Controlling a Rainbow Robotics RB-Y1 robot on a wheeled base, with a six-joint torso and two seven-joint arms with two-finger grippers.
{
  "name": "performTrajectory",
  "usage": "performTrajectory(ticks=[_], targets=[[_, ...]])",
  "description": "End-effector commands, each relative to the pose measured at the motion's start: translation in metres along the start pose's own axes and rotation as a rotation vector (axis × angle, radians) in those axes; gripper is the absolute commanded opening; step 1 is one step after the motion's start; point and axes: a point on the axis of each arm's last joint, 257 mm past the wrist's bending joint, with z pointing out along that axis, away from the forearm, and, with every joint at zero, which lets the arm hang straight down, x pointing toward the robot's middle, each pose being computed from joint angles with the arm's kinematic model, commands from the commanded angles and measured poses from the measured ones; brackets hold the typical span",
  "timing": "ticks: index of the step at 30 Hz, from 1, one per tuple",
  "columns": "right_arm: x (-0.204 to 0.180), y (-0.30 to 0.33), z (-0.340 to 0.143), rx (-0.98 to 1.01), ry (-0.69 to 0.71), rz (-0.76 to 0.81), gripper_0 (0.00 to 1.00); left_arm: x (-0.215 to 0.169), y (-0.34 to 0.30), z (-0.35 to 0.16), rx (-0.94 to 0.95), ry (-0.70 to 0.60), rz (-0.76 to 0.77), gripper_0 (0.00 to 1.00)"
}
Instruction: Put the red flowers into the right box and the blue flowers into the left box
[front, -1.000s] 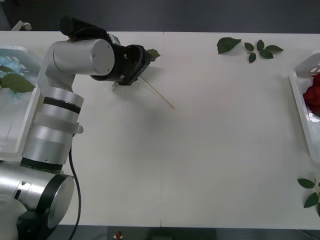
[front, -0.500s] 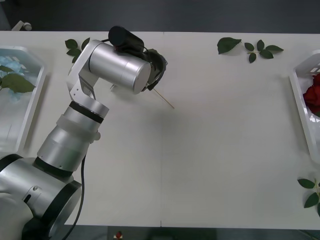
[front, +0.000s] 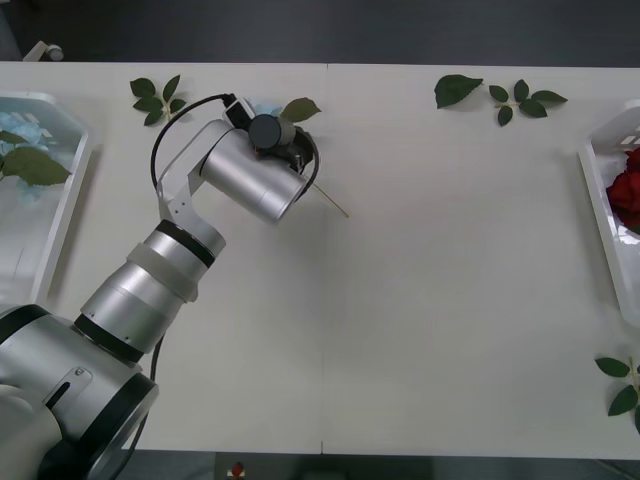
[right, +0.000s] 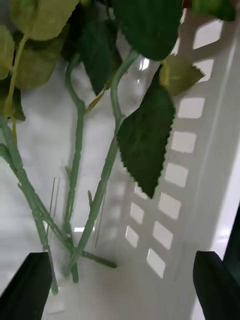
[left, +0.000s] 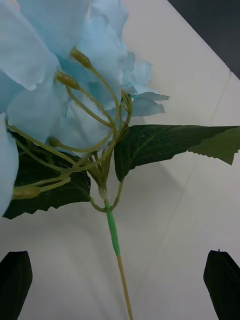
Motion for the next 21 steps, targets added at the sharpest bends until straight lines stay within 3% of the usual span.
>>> performTrajectory(ticks=[1,6,12,21], targets=[[-0.015,-0.003,-0.011,-0.007,-0.022,-0.045,0.83,-0.040,-0.008,0.001,0.044,-0.078,-0.002,1.00],[-0.031,0.006,-0.024,-0.051,-0.037,-0.063,0.83,-0.061,-0.001,0.001,0.038,-0.112,-0.026,1.00],[-0.077,0.058,-0.060,-0.221,-0.104,-0.101,0.83,-0.080,0.005,0.001,0.039,-0.146,-0.039,1.00],[-0.141,0.198,-0.144,-0.528,-0.292,-0.441,0.83,-0.082,0.021,0.020,0.069,-0.181,0.000,1.00]])
